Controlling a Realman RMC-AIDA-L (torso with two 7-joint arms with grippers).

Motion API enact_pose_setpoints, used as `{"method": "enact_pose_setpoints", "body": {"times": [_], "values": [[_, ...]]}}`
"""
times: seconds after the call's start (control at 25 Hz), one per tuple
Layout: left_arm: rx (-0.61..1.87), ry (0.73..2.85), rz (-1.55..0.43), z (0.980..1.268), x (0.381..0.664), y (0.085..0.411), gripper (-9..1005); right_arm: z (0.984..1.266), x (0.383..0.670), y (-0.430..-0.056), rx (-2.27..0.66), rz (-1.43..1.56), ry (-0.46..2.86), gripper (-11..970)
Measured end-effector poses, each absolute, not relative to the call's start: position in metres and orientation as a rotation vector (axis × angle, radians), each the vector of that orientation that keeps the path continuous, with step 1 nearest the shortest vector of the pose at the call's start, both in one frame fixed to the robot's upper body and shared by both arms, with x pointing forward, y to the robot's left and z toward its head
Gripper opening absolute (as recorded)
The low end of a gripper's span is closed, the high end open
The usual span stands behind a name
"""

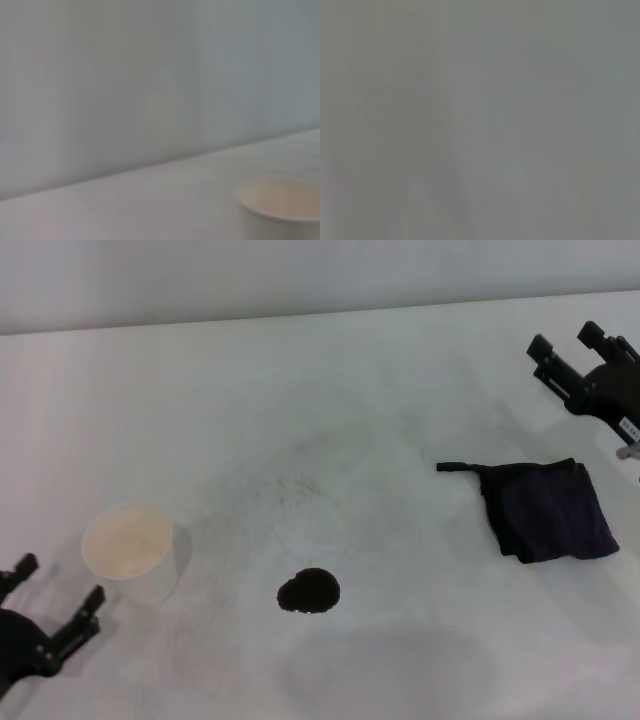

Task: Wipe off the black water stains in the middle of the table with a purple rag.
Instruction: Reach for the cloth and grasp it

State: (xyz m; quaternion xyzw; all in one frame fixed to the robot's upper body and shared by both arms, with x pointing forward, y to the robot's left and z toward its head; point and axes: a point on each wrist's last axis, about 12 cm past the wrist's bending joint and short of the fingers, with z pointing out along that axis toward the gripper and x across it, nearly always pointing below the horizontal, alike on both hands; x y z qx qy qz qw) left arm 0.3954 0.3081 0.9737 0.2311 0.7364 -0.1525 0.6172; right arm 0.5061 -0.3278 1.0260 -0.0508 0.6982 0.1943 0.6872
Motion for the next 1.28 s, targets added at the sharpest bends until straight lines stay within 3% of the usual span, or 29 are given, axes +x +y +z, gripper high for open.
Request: {"method": "enact_pose_setpoints", "body": {"times": [0.28,0.76,1.08,1.28], "values": [[0.354,1.657,-0.239,0.982,0.403,0.326,876,1.040,0.517,-0.330,0.024,0.678,1.556,811],[0.140,1.565,-0.017,1.000,0.412,0.366,877,1.071,0.530,-0.357,-0.023,1.044,1.788,811],[0.059,1.529,0.067,1.008,0.419,0.383,876,1.102,0.543,-0.368,-0.168,1.111,2.032,812],[0.078,1.517,0.075,1.013,0.431,0.385,876,1.136,0.560,-0.366,-0.243,0.961,2.200,811]]}}
